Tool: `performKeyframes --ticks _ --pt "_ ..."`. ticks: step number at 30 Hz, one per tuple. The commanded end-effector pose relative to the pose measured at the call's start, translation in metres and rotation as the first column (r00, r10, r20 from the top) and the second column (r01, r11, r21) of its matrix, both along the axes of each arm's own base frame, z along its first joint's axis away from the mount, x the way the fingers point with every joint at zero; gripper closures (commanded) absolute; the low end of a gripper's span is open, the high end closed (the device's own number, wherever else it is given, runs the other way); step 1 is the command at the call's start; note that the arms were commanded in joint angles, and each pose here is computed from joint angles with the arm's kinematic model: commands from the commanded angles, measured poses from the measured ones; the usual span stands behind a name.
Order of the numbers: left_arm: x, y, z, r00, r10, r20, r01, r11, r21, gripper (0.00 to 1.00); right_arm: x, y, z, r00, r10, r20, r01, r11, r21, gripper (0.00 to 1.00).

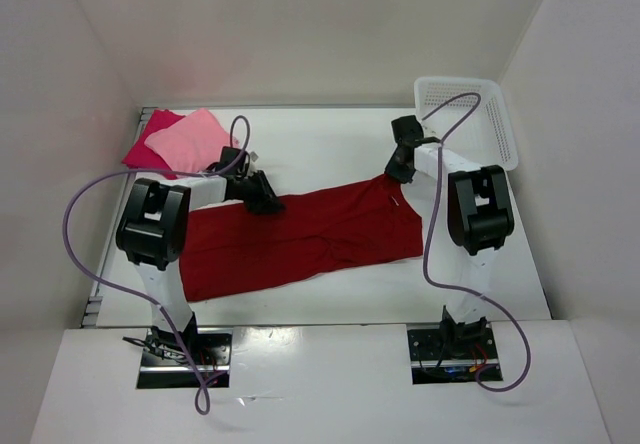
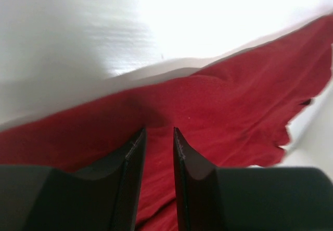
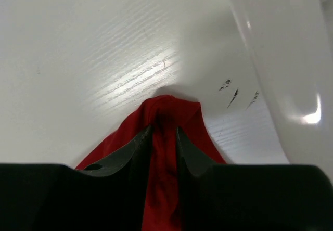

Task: Fold and stack the t-shirts
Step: Fold the other side of the tshirt into a rectangle

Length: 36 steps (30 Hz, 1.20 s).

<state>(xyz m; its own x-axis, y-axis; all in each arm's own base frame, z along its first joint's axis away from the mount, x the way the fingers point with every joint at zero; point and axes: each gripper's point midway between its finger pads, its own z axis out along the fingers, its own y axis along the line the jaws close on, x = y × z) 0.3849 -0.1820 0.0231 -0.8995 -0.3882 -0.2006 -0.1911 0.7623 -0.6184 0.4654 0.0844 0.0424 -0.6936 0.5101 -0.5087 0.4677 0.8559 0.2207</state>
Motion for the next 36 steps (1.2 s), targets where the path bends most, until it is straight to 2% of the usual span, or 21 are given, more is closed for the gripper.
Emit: performKeyframes --ticks 1,6,10,13,18,22,23,27,34,36 --pt "-0.002 0.026 -0.029 0.994 0.077 -0.083 -0.08 0.996 -0.029 0.65 0.027 -0.006 0.013 0.995 -0.047 0.085 0.049 0.999 -0.021 0.7" --pt "-0.006 0.05 -0.035 0.987 0.132 -0.095 -0.132 0.991 0.005 0.65 0.035 0.003 -0.001 0.998 -0.025 0.06 0.024 1.0 0.007 0.7" --pt "-0.01 0.058 -0.029 0.985 0.142 -0.094 -0.142 0.99 0.01 0.65 0.041 0.013 -0.007 0.998 -0.004 0.055 0.003 1.0 0.022 0.77" --pt "-0.013 0.058 -0.028 0.987 0.135 -0.089 -0.134 0.991 0.013 0.65 0.043 0.017 0.005 0.997 0.005 0.071 -0.008 0.999 0.04 0.77" --pt "-0.011 0.059 -0.018 0.987 0.147 -0.064 -0.146 0.989 0.011 0.65 0.038 0.028 0.046 0.987 0.036 0.159 -0.051 0.995 0.091 0.68" --pt "-0.01 0.059 -0.014 0.988 0.147 -0.055 -0.146 0.989 0.01 0.65 0.045 0.041 0.038 0.982 0.108 0.153 -0.126 0.985 0.114 0.65" --pt "-0.011 0.059 -0.018 0.987 0.147 -0.064 -0.146 0.989 0.011 0.65 0.043 0.045 0.023 0.985 0.131 0.111 -0.145 0.982 0.125 0.65" --pt "-0.01 0.058 -0.016 0.988 0.142 -0.057 -0.142 0.99 0.002 0.65 0.049 0.053 0.011 0.984 0.153 0.095 -0.167 0.974 0.155 0.65" --pt "-0.01 0.058 -0.016 0.988 0.142 -0.057 -0.142 0.99 0.002 0.65 0.051 0.054 -0.002 0.985 0.154 0.078 -0.164 0.974 0.154 0.72" --pt "-0.01 0.058 -0.016 0.988 0.142 -0.057 -0.142 0.99 0.002 0.65 0.051 0.054 -0.002 0.985 0.154 0.078 -0.164 0.974 0.154 0.77"
